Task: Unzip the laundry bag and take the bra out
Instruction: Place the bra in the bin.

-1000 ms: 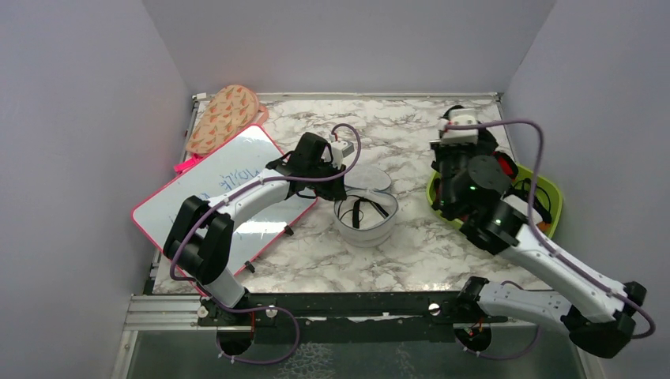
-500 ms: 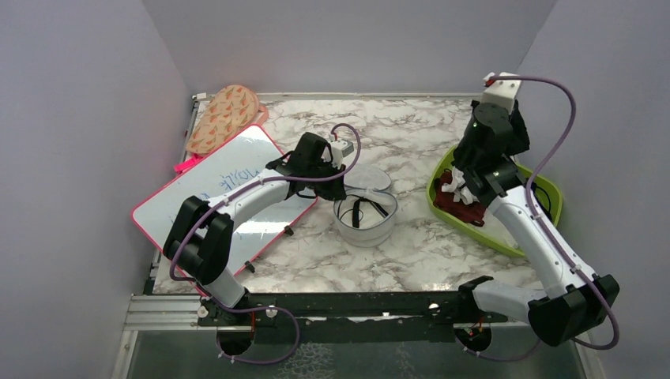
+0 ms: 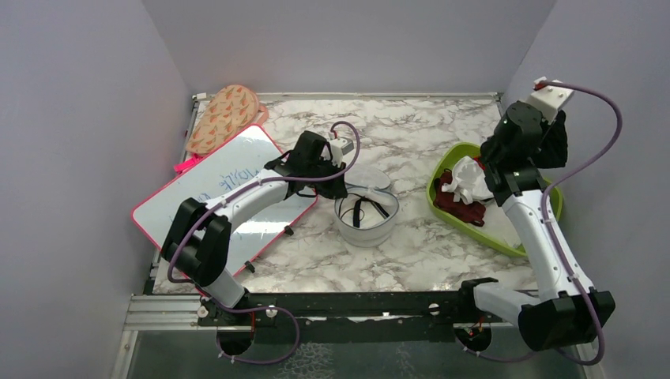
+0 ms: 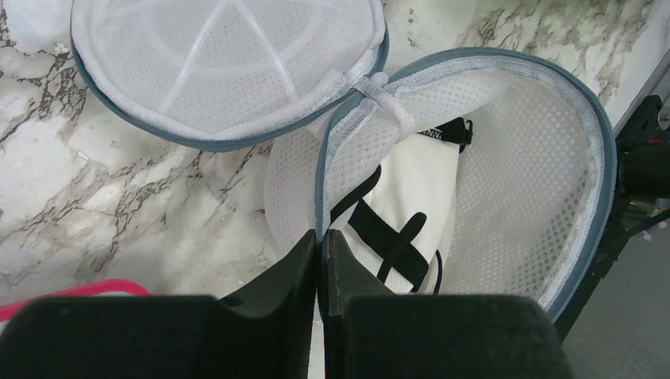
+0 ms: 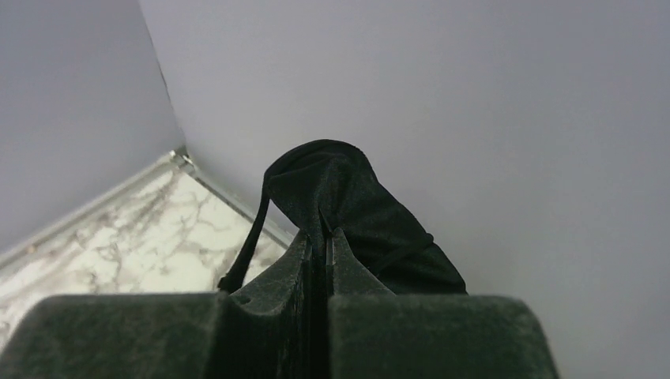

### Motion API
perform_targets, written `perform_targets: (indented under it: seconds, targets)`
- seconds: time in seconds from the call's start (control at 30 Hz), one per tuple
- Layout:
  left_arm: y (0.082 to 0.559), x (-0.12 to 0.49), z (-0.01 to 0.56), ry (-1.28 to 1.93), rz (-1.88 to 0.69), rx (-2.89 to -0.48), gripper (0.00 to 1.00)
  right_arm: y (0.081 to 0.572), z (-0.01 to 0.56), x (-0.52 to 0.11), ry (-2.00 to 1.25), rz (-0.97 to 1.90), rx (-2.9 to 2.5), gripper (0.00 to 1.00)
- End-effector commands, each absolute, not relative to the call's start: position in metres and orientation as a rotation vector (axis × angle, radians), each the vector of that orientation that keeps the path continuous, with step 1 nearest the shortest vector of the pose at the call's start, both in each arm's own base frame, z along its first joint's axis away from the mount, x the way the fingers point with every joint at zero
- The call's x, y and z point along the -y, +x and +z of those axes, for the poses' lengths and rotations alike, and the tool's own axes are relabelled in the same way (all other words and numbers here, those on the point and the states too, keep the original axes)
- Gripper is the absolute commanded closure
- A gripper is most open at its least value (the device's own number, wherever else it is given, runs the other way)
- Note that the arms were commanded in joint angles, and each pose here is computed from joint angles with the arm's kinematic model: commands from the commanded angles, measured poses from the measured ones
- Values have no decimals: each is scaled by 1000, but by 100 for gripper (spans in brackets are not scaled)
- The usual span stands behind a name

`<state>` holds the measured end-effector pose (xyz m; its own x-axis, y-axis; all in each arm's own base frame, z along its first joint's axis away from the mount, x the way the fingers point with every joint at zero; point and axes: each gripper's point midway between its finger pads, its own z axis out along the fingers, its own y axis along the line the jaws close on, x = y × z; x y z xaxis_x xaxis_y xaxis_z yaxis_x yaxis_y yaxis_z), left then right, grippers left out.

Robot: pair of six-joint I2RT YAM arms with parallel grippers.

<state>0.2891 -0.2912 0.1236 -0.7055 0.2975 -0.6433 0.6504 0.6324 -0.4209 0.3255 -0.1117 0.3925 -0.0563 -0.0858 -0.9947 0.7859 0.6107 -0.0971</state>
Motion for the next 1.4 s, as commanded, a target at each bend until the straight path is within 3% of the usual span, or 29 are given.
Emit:
perform_targets:
  seconds: [0.0, 0.4, 0.5, 0.73, 0.8, 0.87, 0.93, 1.07, 1.2, 1.37]
  targets:
    - [293, 294, 148, 747, -889, -2240, 100, 331, 319, 115, 691, -824, -1563, 99]
    - [293, 294, 154, 762, -845, -2197, 100, 332, 138, 99, 804, -825, -1897, 98]
    - [291, 297, 153, 773, -854, -2193, 100, 335, 123, 95, 791, -805, -1943, 90]
    - [291, 296, 159, 781, -834, -2163, 100, 356, 176, 66, 733, -459, -1857, 52]
    - [291, 296, 160, 785, -826, -2156, 100, 358, 201, 65, 706, -422, -1809, 43]
    - [292, 295, 161, 789, -816, -2154, 100, 360, 224, 67, 707, -419, -1764, 26]
    - [291, 295, 163, 785, -818, -2149, 100, 357, 239, 68, 725, -409, -1743, 18]
    - [288, 299, 163, 805, -825, -2137, 100, 361, 266, 36, 538, -208, -1761, 16]
    - [288, 299, 165, 805, -826, -2133, 100, 358, 298, -47, 83, 210, -1726, 17]
    - [288, 298, 160, 808, -803, -2142, 100, 338, 292, -131, -251, 597, -1805, 18]
